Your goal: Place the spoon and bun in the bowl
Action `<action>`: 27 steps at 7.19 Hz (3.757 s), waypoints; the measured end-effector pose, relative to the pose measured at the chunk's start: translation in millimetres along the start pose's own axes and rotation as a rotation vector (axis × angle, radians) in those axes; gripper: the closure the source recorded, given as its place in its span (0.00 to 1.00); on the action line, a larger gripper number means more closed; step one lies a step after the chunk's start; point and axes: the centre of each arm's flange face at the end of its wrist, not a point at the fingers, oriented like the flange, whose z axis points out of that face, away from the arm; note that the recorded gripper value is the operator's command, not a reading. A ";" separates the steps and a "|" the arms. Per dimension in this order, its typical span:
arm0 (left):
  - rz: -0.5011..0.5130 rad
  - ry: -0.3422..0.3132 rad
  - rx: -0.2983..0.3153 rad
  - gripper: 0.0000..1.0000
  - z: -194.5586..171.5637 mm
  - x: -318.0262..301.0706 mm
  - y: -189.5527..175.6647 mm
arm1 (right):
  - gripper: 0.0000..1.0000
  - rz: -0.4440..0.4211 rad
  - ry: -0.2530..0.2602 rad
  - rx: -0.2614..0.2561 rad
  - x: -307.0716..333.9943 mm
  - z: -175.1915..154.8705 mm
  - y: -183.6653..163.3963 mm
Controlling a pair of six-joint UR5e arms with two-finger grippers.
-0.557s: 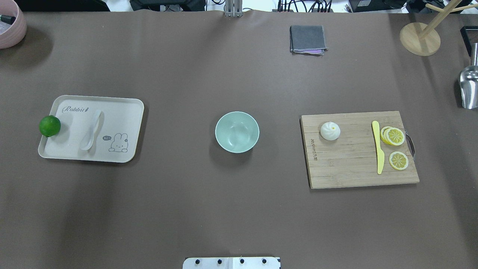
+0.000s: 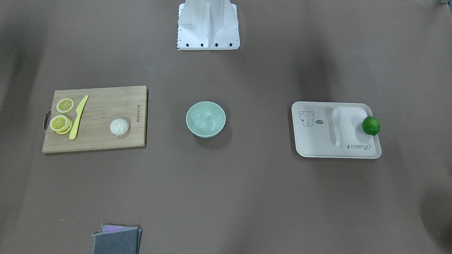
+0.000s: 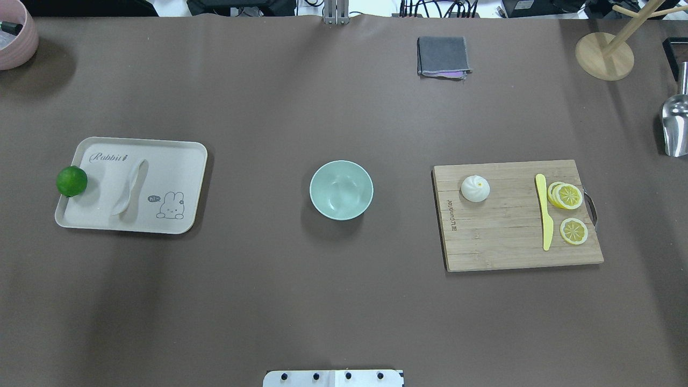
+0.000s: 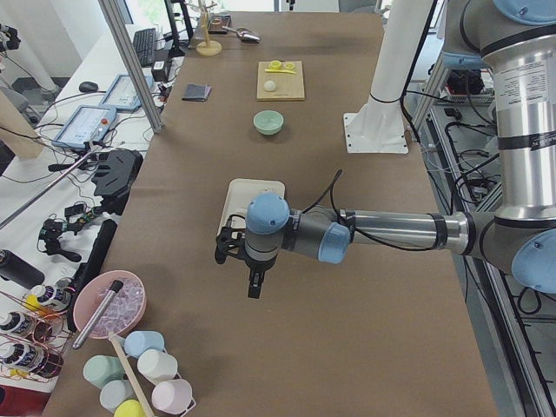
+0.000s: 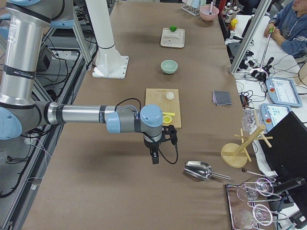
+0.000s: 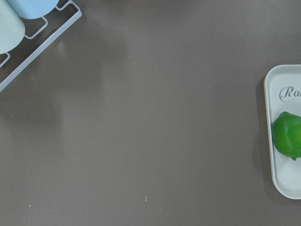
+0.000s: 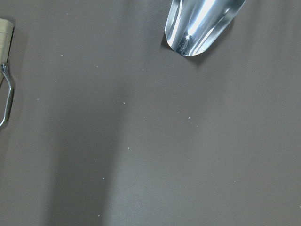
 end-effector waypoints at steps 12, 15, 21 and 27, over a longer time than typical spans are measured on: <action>0.049 0.043 0.021 0.02 1.8 13.6 -0.7 | 0.00 -0.046 -0.103 0.060 -8.1 2.8 -1.8; 0.079 0.050 0.026 0.03 2.2 26.3 -11.5 | 0.01 0.006 -0.139 0.085 -24.0 -3.2 -12.7; -0.080 0.093 0.010 0.03 15.8 123.1 -70.6 | 0.01 0.072 -0.161 0.098 -111.2 5.5 -55.1; -0.044 0.073 -0.079 0.09 105.8 270.4 -126.7 | 0.03 0.130 -0.168 0.084 -200.6 20.0 -108.4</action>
